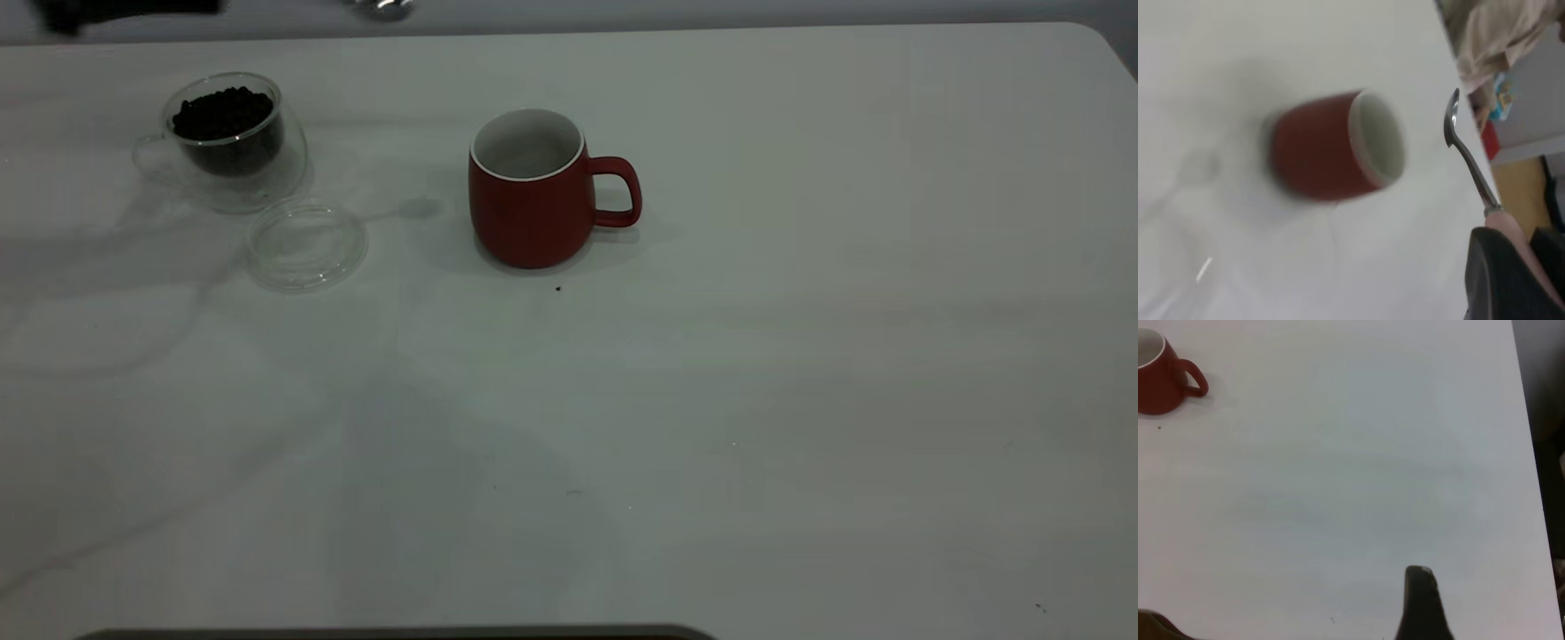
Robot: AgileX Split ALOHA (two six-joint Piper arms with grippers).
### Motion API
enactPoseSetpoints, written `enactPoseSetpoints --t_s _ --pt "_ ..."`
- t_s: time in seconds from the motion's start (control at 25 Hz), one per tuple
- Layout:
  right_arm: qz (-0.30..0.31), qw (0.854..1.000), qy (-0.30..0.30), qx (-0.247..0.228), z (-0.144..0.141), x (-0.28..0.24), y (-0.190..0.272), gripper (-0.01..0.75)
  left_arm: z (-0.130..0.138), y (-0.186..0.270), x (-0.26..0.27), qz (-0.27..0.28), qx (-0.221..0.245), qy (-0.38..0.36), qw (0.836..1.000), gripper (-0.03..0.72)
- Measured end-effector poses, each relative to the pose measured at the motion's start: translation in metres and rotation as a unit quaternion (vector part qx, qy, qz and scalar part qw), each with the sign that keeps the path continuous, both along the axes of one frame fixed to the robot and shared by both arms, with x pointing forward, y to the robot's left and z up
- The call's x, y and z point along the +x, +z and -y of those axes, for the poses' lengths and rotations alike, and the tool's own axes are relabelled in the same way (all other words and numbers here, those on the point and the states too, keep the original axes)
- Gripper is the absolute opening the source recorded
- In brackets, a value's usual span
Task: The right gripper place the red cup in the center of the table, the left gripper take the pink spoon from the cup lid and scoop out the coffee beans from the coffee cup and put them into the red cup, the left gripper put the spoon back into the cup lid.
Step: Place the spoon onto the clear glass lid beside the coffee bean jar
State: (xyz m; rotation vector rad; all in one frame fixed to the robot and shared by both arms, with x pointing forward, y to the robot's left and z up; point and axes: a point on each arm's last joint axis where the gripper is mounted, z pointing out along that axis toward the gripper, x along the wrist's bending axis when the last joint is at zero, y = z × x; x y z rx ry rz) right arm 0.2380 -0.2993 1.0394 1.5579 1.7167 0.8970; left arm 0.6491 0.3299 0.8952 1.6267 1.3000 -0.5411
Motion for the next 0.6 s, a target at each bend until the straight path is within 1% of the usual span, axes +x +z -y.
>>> enactPoseSetpoints --t_s 0.08,0.24,0.4,0.6 --pt "0.0 1.0 0.0 0.0 0.0 0.0 0.0 0.558 -0.019 -0.009 -0.005 -0.025 0.013 0.014 1.0 0.114" --pt "0.0 1.0 0.0 0.0 0.0 0.0 0.0 0.558 -0.04 -0.037 -0.009 -0.077 0.029 0.05 0.995 0.114" --pt "0.0 1.0 0.0 0.0 0.0 0.0 0.0 0.558 -0.048 -0.064 -0.012 -0.106 0.043 0.068 0.991 0.114" --pt "0.0 1.0 0.0 0.0 0.0 0.0 0.0 0.558 -0.049 -0.089 -0.013 -0.126 0.059 0.085 0.987 0.114"
